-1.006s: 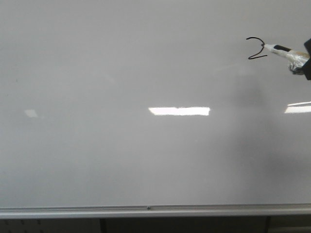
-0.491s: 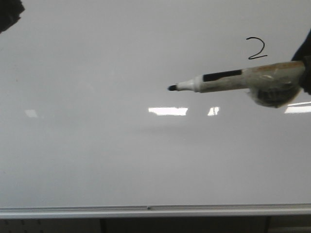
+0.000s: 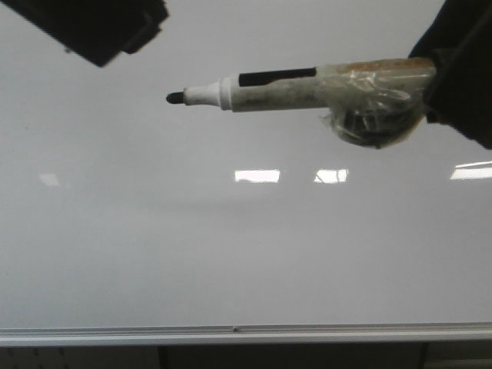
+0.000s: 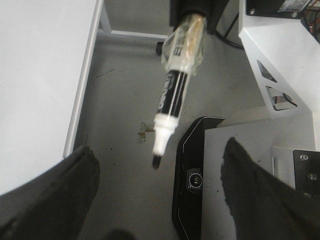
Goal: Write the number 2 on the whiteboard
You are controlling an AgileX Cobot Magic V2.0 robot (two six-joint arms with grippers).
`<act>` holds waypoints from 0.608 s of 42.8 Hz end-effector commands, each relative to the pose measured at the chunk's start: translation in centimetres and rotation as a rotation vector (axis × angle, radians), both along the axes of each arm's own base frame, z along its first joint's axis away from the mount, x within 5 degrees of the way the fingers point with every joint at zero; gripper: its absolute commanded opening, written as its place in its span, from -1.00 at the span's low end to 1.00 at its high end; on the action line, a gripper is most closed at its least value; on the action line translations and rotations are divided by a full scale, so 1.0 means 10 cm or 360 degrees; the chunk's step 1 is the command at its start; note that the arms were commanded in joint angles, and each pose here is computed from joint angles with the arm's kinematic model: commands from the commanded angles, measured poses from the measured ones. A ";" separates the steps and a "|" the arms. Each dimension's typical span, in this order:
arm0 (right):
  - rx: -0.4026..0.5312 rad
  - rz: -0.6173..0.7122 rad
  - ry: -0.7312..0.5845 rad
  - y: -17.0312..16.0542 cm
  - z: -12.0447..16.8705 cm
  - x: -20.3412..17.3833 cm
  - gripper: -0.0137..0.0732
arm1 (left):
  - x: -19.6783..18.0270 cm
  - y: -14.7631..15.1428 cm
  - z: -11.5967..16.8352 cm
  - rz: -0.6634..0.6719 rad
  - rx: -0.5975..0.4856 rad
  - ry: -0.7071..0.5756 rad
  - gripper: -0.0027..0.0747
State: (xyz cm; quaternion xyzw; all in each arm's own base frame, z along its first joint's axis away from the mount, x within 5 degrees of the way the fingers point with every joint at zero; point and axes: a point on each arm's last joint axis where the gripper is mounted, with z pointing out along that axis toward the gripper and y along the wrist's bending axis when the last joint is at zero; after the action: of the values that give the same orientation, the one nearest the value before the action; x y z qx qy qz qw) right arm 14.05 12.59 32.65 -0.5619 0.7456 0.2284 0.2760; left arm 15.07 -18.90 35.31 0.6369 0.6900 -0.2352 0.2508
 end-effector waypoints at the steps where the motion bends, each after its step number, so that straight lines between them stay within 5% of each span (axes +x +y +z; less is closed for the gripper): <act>1: 0.0114 0.0005 -0.0065 0.02 0.16 -0.03 -0.73 | -0.04 -0.18 0.14 -0.0054 -0.0128 -0.0044 0.34; 16: 0.0113 0.0008 -0.0061 0.02 0.16 -0.03 -0.73 | 0.05 -0.55 -0.03 -0.0153 -0.0061 0.0014 0.33; 26: 0.0112 0.0009 -0.0060 0.02 0.16 -0.03 -0.72 | 0.06 -0.56 -0.05 -0.0156 -0.0049 0.0027 -0.40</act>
State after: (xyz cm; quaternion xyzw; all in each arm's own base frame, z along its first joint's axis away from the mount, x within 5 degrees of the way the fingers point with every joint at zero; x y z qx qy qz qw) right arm 14.02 12.59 32.64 -0.5627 0.7455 0.2291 0.2739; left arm 16.22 -24.38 32.70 0.6710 0.6698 -0.2437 0.2043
